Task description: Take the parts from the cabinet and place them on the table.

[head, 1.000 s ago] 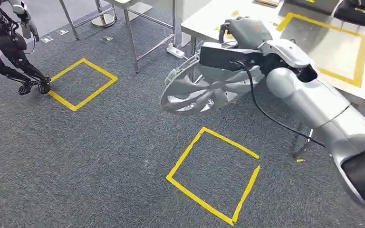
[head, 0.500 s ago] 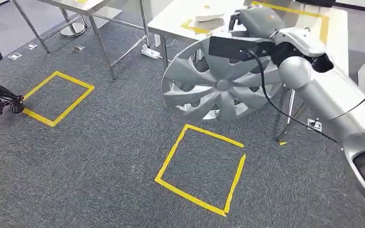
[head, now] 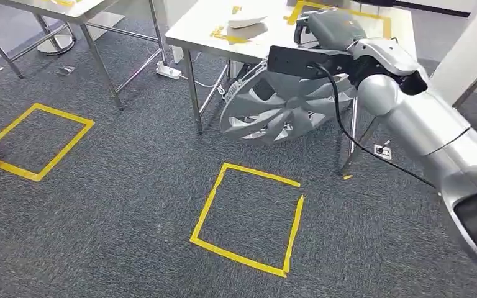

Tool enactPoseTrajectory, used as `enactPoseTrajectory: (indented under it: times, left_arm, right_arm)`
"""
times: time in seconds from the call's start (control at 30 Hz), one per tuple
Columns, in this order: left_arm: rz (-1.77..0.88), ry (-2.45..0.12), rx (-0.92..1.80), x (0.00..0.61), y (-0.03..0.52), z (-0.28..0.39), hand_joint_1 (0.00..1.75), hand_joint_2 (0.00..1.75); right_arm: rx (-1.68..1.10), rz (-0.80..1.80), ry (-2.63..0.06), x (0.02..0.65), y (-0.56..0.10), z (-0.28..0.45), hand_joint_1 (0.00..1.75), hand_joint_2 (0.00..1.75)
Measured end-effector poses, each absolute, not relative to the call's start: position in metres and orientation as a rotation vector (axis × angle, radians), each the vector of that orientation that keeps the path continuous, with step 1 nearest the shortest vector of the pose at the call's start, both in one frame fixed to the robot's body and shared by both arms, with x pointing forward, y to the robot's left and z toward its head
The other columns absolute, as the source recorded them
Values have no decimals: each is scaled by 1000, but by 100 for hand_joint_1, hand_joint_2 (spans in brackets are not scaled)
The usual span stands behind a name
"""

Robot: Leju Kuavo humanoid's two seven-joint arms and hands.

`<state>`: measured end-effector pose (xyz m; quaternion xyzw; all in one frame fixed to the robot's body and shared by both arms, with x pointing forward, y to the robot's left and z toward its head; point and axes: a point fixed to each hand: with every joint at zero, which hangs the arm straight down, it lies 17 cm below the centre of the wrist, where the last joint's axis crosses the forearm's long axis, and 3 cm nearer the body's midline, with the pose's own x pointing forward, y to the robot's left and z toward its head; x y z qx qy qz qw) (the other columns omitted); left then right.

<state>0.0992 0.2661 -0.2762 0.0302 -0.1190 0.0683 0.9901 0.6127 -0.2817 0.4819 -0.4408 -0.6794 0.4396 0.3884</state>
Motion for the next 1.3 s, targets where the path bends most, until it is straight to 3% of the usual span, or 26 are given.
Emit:
enactPoseTrajectory:
  times: [0.43,1.3]
  left_arm:
    - [141,-234,29,94,252,-276,0,175]
    - [146,-313,-10,125,241,-269,0,175]
  right_arm:
    - [-1137,1130,-1706,615,-282,465,175,175]
    - [-1199,1100,-1742,621,-271,531,175,175]
